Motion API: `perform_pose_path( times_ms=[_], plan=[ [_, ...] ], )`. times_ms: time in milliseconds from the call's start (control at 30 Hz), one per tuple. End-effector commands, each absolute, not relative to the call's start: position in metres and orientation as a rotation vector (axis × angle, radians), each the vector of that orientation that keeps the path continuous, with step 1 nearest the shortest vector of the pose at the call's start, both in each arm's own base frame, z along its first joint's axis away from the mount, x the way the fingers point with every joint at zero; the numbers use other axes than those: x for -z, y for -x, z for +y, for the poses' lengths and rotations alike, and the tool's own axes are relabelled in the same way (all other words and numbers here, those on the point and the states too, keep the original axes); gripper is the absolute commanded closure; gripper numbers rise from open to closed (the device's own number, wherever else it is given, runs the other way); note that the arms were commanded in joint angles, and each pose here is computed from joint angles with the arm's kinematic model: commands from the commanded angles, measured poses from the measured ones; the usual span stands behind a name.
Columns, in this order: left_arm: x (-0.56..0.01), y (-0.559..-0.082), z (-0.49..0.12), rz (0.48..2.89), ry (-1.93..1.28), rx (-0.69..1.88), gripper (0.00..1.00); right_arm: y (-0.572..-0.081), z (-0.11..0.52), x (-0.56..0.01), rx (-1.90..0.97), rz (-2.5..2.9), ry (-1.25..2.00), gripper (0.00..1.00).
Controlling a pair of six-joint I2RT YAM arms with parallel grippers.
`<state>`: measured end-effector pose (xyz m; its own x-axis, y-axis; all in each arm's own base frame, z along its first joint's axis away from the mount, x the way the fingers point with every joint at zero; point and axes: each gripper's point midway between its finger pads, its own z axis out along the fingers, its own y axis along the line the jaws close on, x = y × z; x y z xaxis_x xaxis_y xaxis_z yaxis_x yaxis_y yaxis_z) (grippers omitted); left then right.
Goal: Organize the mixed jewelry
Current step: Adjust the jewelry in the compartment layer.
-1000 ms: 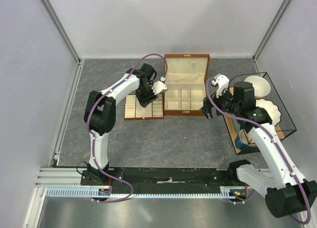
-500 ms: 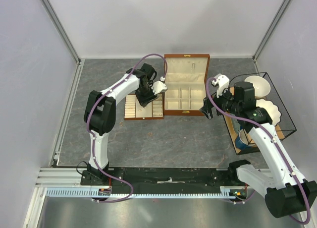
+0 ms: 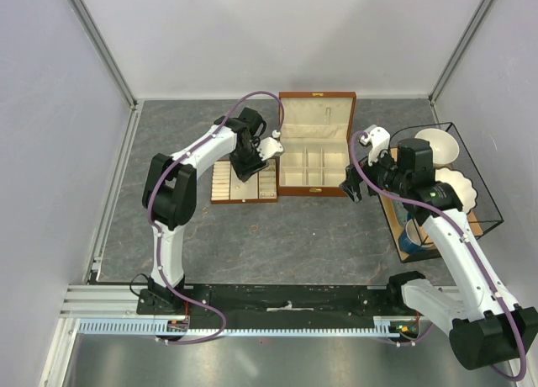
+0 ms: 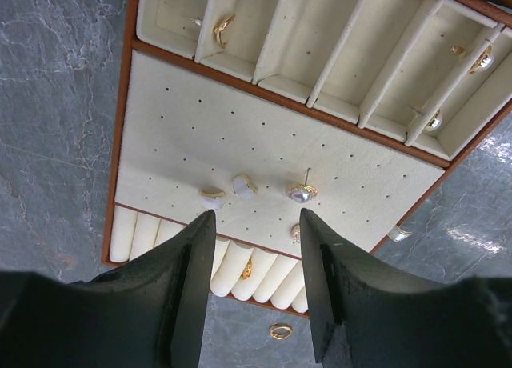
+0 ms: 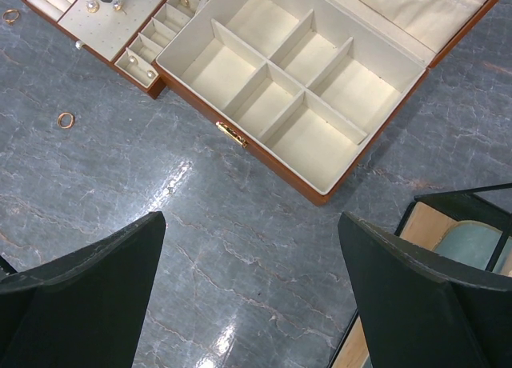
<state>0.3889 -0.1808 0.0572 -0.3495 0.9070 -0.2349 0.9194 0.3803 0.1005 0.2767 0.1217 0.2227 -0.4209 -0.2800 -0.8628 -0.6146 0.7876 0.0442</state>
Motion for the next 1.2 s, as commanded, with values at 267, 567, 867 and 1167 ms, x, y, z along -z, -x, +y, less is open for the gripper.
perform_pose_path(
  times_ms=[267,567,867,1167],
  plan=[
    [-0.06,-0.397,-0.184,2.365,-1.605,0.08,0.47,-0.277,0.123,-0.236,-0.446,1.974,0.669,0.02],
    [-0.057,-0.397,-0.189,2.361,-1.616,0.087,0.46,-0.278,0.123,-0.236,-0.446,1.977,0.667,0.02],
    [-0.057,-0.399,-0.193,2.355,-1.619,0.082,0.46,-0.278,0.124,-0.236,-0.448,1.977,0.671,0.02],
    [-0.061,-0.401,-0.198,2.337,-1.625,0.074,0.46,-0.278,0.123,-0.235,-0.445,1.977,0.669,0.02]
  ],
)
